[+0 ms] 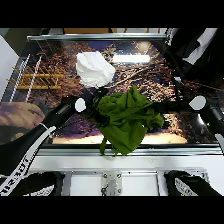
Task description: Fold the clothes and pants, and hang the long-sleeved shirts on hangers.
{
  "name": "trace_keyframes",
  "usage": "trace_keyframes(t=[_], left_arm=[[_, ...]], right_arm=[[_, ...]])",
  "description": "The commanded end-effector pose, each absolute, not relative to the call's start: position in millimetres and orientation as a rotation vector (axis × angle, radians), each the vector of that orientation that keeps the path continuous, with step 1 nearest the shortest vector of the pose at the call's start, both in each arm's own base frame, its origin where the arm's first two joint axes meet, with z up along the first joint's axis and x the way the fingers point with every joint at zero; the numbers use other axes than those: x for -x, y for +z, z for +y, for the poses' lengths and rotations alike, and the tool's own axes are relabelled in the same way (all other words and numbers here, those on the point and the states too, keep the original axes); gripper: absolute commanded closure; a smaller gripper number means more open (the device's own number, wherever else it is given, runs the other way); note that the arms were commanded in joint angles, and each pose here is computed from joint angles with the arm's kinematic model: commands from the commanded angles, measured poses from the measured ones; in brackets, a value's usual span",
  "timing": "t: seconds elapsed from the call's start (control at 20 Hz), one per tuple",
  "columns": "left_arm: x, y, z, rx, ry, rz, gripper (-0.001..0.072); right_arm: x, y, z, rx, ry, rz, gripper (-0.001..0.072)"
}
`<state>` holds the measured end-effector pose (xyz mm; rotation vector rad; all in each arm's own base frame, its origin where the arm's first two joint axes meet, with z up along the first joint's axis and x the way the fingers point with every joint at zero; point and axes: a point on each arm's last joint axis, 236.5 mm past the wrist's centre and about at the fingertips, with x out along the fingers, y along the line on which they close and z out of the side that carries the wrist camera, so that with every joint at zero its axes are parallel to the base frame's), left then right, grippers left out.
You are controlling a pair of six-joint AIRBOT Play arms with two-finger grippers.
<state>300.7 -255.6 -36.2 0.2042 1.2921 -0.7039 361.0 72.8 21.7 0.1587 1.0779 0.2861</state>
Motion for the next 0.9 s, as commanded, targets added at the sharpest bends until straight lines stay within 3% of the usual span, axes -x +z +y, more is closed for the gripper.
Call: trace_keyframes(t=[0.0,0.1,0.3,0.35,0.4,0.45,0.65,0.85], left_arm=[[-303,-42,-250,-0.393,-0.704,1.238,0.0088],[-308,-44,-248,-0.464,-0.697,1.204,0.0088],[-316,-62,-245,-0.455,-0.654,1.23,0.0089],[-316,-68,-244,-0.44,-0.635,1.25,0.0189],[-318,-67,-241,-0.418,-0.614,1.259,0.0509],[-324,-59,-238,-0.38,-0.584,1.263,0.0687],[-350,61,-228,-0.231,-0.564,1.107,0.0694],[-288,195,-250,0.007,-0.776,0.958,0.0695]], right_arm=[[-359,42,72,-0.147,0.288,1.067,0.0702],[-355,40,73,-0.157,0.286,1.083,0.0702],[-350,40,74,-0.156,0.294,1.102,0.0701],[-349,41,74,-0.151,0.296,1.106,0.0702],[-349,45,72,-0.138,0.296,1.106,0.0701],[-349,54,67,-0.105,0.289,1.1,0.0701],[-342,122,51,0.013,0.268,1.061,0.0702],[-292,159,52,-0.054,0.242,1.124,0.0702]])
